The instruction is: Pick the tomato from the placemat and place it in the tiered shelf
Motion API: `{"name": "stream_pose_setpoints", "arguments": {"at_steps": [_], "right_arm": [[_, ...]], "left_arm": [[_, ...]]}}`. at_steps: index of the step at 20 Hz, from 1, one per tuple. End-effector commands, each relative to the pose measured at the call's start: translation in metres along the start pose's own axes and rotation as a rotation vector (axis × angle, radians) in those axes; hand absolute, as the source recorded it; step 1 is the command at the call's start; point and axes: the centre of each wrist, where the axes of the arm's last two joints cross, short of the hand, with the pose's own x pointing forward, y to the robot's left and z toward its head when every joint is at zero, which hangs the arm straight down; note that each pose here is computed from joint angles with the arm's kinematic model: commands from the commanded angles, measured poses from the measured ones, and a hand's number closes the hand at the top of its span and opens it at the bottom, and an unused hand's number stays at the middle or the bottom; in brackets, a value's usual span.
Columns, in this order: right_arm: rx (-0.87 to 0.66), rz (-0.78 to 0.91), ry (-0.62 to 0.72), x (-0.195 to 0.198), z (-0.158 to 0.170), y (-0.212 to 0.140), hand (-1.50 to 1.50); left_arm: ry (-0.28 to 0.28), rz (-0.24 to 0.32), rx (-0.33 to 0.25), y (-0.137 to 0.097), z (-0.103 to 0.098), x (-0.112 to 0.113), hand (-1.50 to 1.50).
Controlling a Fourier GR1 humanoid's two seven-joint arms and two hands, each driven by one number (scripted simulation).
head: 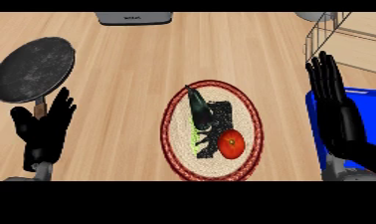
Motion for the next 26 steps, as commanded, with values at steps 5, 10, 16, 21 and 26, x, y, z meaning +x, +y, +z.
{"name": "stream_pose_setpoints", "arguments": {"at_steps": [5, 10, 16, 21, 26], "right_arm": [[0.265, -0.013, 0.231, -0.004, -0.022, 0.001, -1.50], [0.049, 0.440, 0.281, -0.017, -0.005, -0.058, 1.50], [-0.276, 0.211, 0.216, -0.090, 0.022, -0.003, -1.50], [-0.122, 0.028, 0.139, -0.051, -0.002, -0.037, -1.50], [0.191, 0.225, 0.236, -0.030, 0.011, -0.026, -1.50]], "left_arm": [[-0.354, -0.153, -0.230, -0.045, 0.000, 0.045, 0.00], [-0.365, -0.143, -0.280, -0.053, 0.002, 0.053, 0.00], [-0.392, -0.165, -0.309, -0.082, -0.010, 0.044, 0.00], [-0.387, -0.153, -0.330, -0.081, -0.018, 0.031, 0.00], [-0.371, -0.160, -0.331, -0.087, -0.001, 0.043, 0.00]]}}
